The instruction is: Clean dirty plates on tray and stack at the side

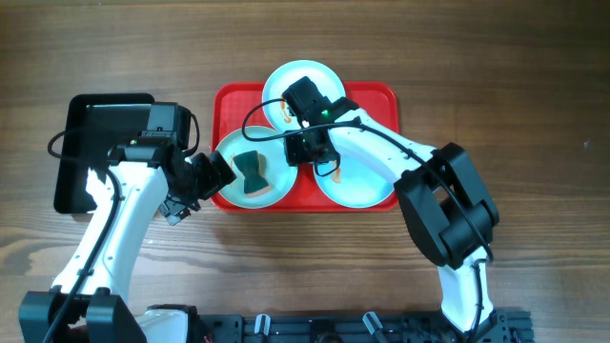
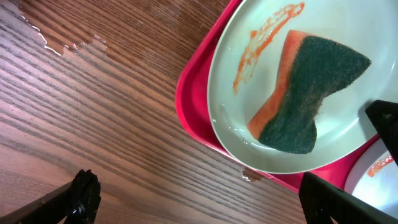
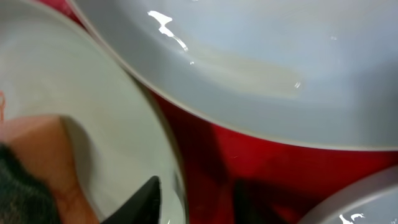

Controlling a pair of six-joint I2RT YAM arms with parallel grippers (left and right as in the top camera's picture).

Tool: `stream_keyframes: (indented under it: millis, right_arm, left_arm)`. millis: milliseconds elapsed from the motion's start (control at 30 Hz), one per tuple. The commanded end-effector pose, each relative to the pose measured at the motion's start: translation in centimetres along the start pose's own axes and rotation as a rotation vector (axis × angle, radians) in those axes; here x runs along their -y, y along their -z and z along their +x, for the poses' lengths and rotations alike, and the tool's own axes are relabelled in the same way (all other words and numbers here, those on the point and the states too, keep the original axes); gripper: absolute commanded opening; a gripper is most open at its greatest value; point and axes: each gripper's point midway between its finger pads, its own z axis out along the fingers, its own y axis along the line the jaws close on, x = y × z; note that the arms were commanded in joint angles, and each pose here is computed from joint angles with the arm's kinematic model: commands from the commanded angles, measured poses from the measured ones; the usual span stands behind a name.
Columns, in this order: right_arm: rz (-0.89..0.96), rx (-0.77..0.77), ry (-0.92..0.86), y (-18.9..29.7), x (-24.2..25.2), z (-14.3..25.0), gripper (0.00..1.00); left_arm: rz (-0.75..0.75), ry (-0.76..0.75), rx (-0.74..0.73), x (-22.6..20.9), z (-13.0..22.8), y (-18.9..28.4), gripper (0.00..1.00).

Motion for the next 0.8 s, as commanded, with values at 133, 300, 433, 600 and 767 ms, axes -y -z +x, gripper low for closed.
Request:
stream_keyframes:
  millis: [133,300,433,600,767]
  right_arm:
    - [0.059,0.009,-0.064,-1.0,1.3,0.4,0.18]
    - [0.056,0.013,-0.128,-1.1,1.2,0.3,0.12]
    - [0.057,0.012,-0.136,-1.1,1.2,0.3,0.11]
    - [0.036,0.0,-0.136,-1.1,0.9,0.5,0.11]
    - [0.03,-0.005,-0.131,-1.1,0.6,0.7,0.11]
  left_arm:
    - [-0.007,0.021,0.002,-0.3,0.0,-0.3,0.8]
    - [0.013,0.017,0.025,0.2,-0.6,-0.3,0.54]
    - [0.052,0.008,0.056,1.2,-1.4,-0.3,0.16]
    - [0.163,-0.052,0.09,4.6,-1.7,-0.1,0.07]
    - [0.224,-0.137,0.14,7.9,-1.9,-0.6,0.07]
